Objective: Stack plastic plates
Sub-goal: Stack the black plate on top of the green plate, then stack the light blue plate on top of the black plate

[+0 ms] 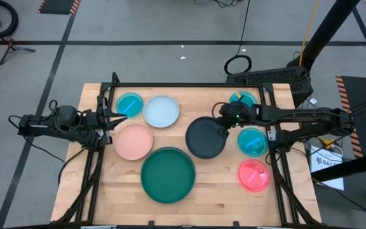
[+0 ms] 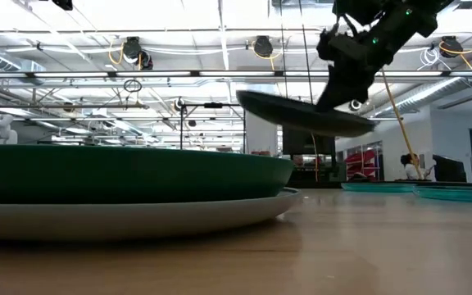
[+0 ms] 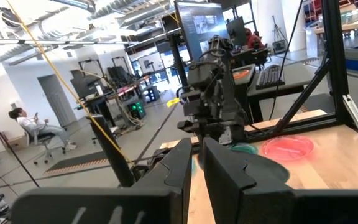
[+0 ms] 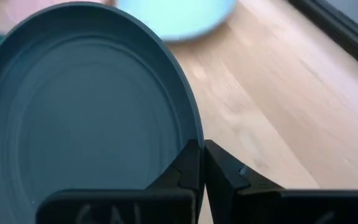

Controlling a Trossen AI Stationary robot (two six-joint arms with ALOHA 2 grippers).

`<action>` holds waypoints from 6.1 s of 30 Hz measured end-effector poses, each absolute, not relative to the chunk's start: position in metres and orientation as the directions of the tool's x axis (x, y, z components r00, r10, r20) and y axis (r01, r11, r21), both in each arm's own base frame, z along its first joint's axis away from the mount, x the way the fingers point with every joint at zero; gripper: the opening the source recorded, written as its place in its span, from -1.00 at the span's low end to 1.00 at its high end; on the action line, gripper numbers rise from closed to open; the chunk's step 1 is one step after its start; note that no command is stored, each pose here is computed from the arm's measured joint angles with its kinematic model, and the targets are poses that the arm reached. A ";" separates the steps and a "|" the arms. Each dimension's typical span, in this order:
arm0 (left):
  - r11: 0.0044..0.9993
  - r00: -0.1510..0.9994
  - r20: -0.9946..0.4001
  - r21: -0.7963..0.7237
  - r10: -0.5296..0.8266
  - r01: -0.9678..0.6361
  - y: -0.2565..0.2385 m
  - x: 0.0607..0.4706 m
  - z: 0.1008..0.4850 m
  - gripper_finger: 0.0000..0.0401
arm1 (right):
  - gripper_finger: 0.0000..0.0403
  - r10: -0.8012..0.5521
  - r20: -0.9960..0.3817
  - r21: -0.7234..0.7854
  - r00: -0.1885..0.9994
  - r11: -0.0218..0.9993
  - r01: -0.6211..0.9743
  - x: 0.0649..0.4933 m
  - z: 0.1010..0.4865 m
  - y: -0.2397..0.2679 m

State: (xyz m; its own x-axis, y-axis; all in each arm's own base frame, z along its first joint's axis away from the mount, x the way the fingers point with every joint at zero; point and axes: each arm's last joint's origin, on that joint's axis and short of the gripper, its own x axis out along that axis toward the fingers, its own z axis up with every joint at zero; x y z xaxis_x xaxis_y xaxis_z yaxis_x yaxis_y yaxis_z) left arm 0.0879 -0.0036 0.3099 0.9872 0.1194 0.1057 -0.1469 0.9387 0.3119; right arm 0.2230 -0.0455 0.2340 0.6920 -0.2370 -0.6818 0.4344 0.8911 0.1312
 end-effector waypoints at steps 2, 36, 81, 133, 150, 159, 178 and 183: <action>0.939 0.987 0.106 0.312 0.119 -0.147 -0.004 0.088 0.310 -0.76 | -0.99 -0.203 -0.652 0.157 0.730 0.906 0.393 0.230 0.235 -0.041; 0.937 0.987 0.112 0.315 0.119 -0.149 -0.004 0.088 0.310 -0.76 | -0.97 -0.003 -0.740 0.185 0.672 0.961 0.207 0.394 0.201 0.010; 0.935 0.983 0.136 0.317 0.120 -0.158 -0.004 0.087 0.313 -0.76 | -0.48 -0.244 -0.654 -0.008 0.716 0.949 0.316 0.420 0.210 -0.073; 0.931 0.984 0.134 0.329 0.120 -0.158 -0.004 0.087 0.313 -0.76 | -0.96 -0.189 -0.845 -0.225 0.500 0.974 -0.013 0.458 0.140 -0.101; 0.936 0.984 0.133 0.316 0.120 -0.157 -0.004 0.087 0.313 -0.76 | -0.99 -0.304 -0.830 -0.357 0.467 0.934 -0.027 0.431 0.218 -0.028; 0.942 0.983 0.136 0.296 0.120 -0.156 -0.004 0.087 0.313 -0.76 | -0.99 -0.233 -0.832 -0.305 0.504 0.950 -0.063 0.410 0.252 0.034; 0.959 0.976 0.181 0.231 0.121 -0.162 -0.003 0.087 0.317 -0.76 | -0.97 0.174 -0.854 0.036 0.489 0.959 -0.280 0.390 0.254 0.133; 0.960 0.976 0.179 0.228 0.121 -0.161 -0.003 0.087 0.317 -0.76 | -0.92 0.199 -0.847 0.059 0.493 0.957 -0.284 0.391 0.255 0.134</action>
